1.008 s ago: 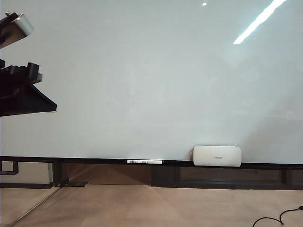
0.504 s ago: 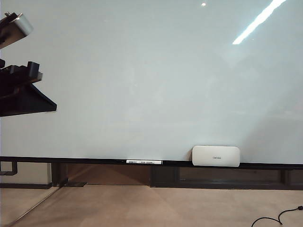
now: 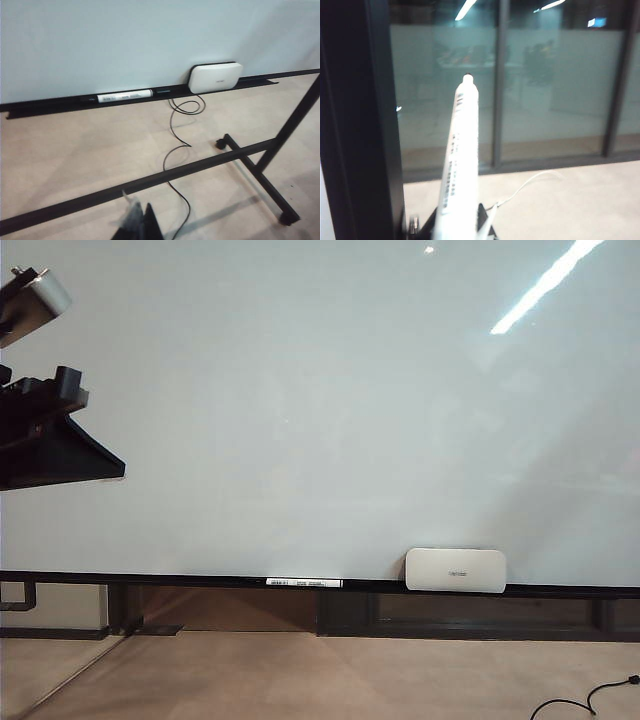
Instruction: Reach to the right to find the marker pen, pick it up, and write the number 19 on the whiteboard.
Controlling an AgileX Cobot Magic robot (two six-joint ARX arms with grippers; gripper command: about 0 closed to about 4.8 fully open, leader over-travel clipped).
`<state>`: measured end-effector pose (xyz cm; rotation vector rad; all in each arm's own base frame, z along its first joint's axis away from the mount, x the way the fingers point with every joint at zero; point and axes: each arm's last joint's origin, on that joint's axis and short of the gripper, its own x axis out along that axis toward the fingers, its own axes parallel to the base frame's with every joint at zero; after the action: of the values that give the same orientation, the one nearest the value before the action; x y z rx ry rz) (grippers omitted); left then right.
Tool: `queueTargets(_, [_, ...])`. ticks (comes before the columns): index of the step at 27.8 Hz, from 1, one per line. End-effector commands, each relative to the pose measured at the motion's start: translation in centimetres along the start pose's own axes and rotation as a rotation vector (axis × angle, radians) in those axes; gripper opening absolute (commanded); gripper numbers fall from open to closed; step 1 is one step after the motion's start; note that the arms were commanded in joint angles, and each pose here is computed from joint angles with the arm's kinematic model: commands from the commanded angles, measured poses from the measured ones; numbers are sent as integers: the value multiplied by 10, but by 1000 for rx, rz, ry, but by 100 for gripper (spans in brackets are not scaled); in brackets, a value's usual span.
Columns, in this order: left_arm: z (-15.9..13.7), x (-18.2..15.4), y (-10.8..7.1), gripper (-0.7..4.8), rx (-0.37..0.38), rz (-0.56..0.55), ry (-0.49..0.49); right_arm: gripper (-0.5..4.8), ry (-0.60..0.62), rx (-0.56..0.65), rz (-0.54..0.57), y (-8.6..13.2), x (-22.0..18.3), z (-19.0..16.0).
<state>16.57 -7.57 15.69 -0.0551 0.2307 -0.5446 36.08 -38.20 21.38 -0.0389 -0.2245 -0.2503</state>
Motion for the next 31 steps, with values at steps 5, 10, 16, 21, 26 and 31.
queueTargets(5, [2,0,-4,-4,-56,-141,2,-2,-169,-61,-248,20,-22,105])
queueTargets(10, [8,-3,-8,-5,-77,-235,-19,-2,-117,-33,-269,46,-42,179])
queueTargets(16, [62,-30,-16,-5,20,-215,-181,-2,-98,103,-100,91,-67,247])
queueTargets(21, [90,-66,-21,-5,137,-134,-214,-2,-95,121,66,136,-71,263])
queueTargets(26, [111,-112,-26,-5,138,-14,-344,-2,-106,141,212,186,-85,284])
queueTargets(31, [129,-153,-33,-5,159,28,-431,-2,-91,180,396,238,-99,305])
